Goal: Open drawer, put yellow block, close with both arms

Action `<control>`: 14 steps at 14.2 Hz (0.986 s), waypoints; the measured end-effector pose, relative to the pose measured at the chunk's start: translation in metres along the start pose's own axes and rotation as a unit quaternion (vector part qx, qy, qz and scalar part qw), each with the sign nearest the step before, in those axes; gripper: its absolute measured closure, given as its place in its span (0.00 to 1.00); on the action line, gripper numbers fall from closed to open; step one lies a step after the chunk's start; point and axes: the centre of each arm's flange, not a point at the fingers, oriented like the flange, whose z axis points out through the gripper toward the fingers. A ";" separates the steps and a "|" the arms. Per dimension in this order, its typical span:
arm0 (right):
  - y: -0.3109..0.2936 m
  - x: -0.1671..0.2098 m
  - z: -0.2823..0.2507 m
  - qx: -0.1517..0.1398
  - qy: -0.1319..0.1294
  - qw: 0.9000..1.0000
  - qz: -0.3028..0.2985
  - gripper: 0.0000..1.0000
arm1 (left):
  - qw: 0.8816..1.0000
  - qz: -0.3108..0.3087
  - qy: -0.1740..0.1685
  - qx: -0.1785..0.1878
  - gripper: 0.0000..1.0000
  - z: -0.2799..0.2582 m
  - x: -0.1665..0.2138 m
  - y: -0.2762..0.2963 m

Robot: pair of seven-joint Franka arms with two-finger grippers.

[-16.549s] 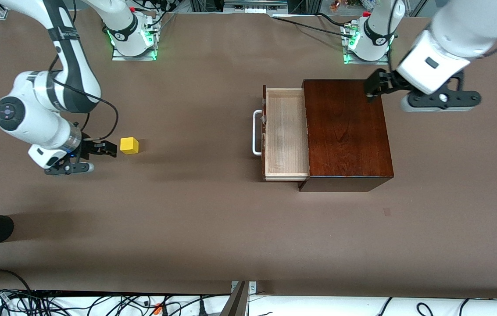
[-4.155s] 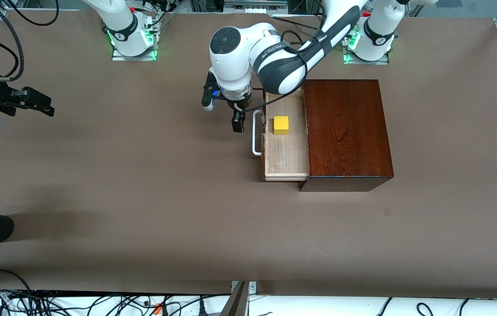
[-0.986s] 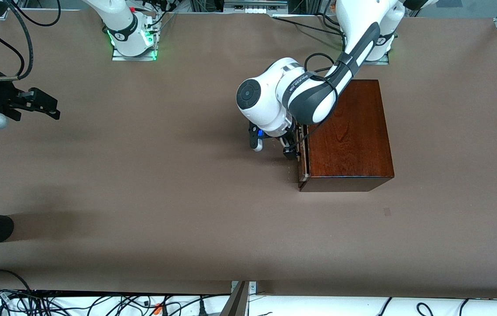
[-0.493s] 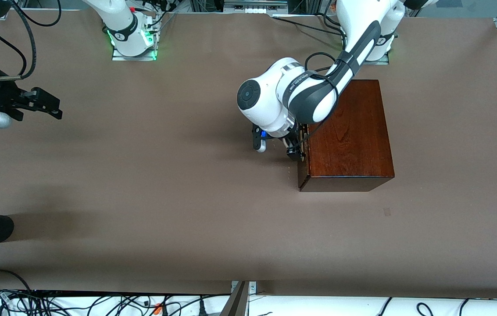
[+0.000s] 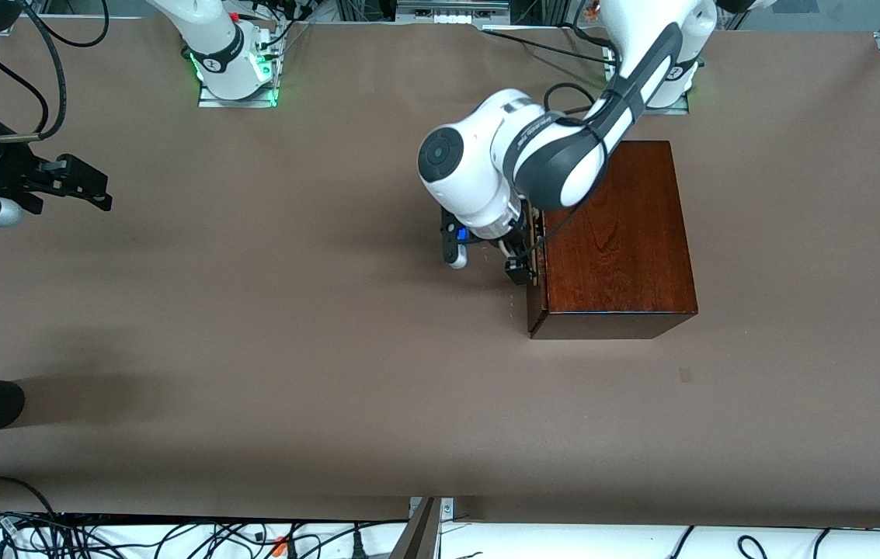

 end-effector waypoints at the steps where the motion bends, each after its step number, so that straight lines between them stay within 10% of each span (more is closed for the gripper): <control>1: 0.000 0.000 0.000 0.000 0.000 1.000 0.000 0.00 | 1.000 -0.020 0.017 -0.004 0.00 -0.013 -0.001 0.001; 5: 0.000 0.000 0.000 0.000 0.001 1.000 0.000 0.00 | 0.981 -0.168 0.086 -0.040 0.00 -0.071 -0.017 0.004; 14: -0.001 0.000 -0.001 0.000 0.001 1.000 -0.001 0.00 | 0.857 -0.468 0.139 -0.162 0.00 -0.174 -0.284 -0.042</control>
